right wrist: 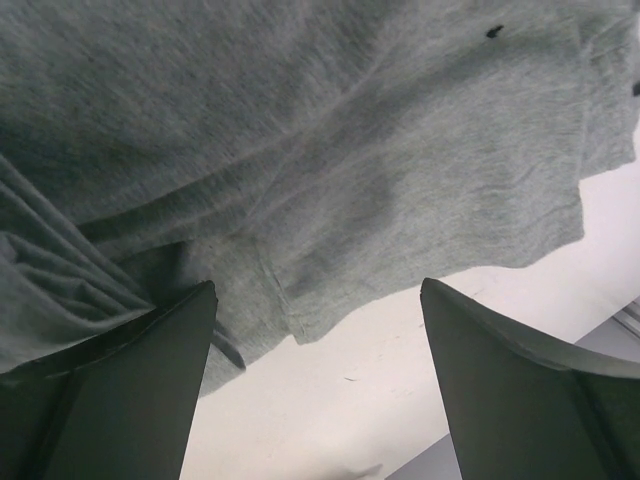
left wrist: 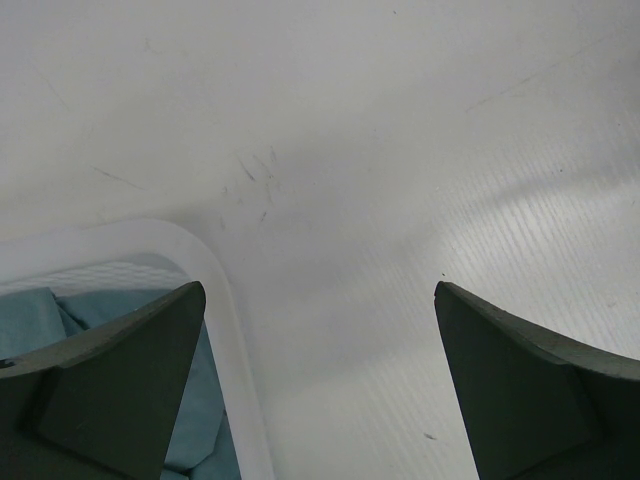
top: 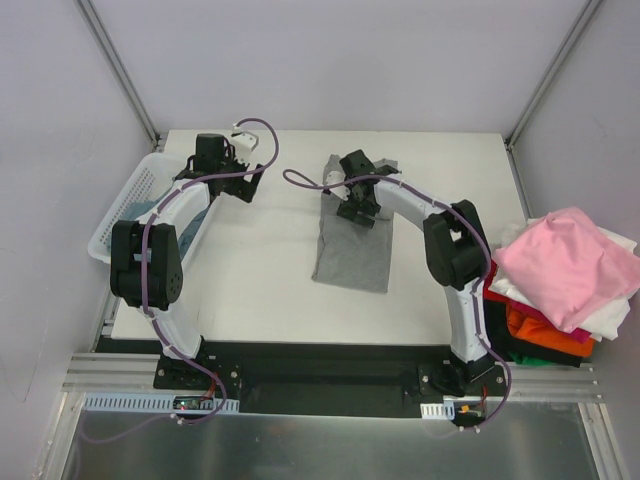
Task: Fold and stack the t-shirts
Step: Fold the folded rectangular tshirt in 1/3 of the way
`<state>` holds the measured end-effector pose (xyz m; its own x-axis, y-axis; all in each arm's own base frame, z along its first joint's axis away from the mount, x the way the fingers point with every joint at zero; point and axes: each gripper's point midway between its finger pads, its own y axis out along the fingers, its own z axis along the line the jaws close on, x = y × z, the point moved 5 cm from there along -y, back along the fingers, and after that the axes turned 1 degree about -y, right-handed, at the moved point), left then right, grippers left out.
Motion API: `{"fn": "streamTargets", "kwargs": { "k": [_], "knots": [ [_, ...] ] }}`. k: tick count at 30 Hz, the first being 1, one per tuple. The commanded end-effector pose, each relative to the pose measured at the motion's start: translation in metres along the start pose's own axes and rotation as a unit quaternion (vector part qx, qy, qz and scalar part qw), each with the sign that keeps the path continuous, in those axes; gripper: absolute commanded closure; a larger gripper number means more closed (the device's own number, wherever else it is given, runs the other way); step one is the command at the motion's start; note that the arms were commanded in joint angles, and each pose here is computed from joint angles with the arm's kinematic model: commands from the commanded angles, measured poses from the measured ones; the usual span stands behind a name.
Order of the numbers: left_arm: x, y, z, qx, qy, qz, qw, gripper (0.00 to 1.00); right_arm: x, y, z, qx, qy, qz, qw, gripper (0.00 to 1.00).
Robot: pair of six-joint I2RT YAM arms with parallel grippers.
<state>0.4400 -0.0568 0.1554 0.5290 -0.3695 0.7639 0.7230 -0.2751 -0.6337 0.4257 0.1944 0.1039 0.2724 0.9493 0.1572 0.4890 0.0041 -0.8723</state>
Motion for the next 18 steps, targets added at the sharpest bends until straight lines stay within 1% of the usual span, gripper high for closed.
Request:
{"fn": "streamTargets", "kwargs": {
  "k": [1,8,15,18],
  "knots": [
    [-0.002,0.001,0.0,-0.005,-0.004,-0.007,1.0,0.01,0.002,0.011,0.009,0.011,-0.001,-0.002,1.0,0.14],
    [-0.001,-0.001,-0.001,-0.005,-0.005,-0.009,1.0,0.01,0.001,0.014,0.015,0.015,-0.009,0.004,1.0,0.13],
    [-0.002,-0.005,-0.002,-0.004,-0.004,-0.009,1.0,0.01,0.008,-0.022,0.001,-0.013,-0.001,-0.015,1.0,0.13],
    [-0.002,-0.007,-0.003,-0.008,-0.007,-0.011,1.0,0.01,0.011,-0.045,-0.001,-0.029,-0.002,-0.025,0.999,0.13]
  ]
}}
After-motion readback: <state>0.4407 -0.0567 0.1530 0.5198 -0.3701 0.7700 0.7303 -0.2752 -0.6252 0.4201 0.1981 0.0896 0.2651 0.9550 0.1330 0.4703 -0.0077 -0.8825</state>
